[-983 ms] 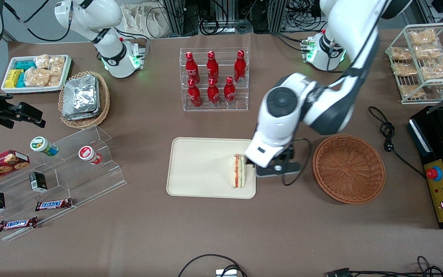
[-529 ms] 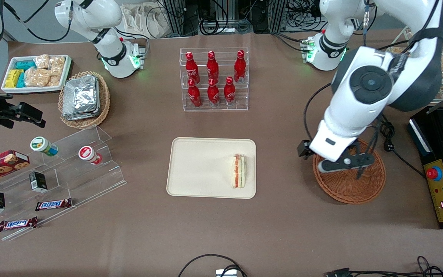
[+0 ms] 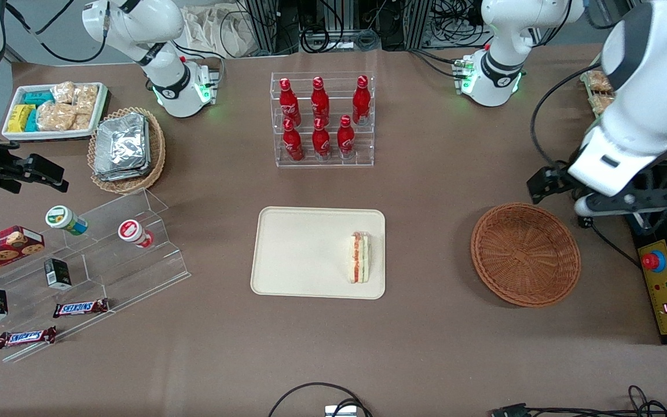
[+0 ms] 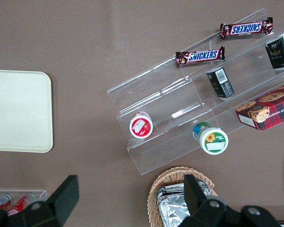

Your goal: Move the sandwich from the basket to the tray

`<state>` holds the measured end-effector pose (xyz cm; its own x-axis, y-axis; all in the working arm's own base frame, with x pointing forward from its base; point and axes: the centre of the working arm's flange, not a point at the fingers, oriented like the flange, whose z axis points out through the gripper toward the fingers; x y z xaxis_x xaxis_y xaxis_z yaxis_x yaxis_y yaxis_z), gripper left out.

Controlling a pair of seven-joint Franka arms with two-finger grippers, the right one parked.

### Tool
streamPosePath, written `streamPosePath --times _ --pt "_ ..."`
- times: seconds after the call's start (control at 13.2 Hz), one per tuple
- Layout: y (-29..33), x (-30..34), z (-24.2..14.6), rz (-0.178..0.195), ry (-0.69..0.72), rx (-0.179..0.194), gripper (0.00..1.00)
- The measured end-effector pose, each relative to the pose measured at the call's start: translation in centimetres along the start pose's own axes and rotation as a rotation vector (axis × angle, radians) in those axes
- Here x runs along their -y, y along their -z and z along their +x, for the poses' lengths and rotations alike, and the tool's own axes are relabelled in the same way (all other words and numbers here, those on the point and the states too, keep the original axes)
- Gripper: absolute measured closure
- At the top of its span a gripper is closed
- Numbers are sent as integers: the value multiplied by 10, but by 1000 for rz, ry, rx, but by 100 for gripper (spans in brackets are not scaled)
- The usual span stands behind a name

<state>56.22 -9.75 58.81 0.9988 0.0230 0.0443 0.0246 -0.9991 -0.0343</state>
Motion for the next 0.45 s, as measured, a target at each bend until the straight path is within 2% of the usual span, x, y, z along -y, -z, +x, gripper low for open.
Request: streamPosePath --times 0.15,0.3,0.45 --pt "11 3 -10 2 -18 12 0" --pt "14 0 -17 9 -52 46 0" --pt "16 0 -19 10 -80 59 0"
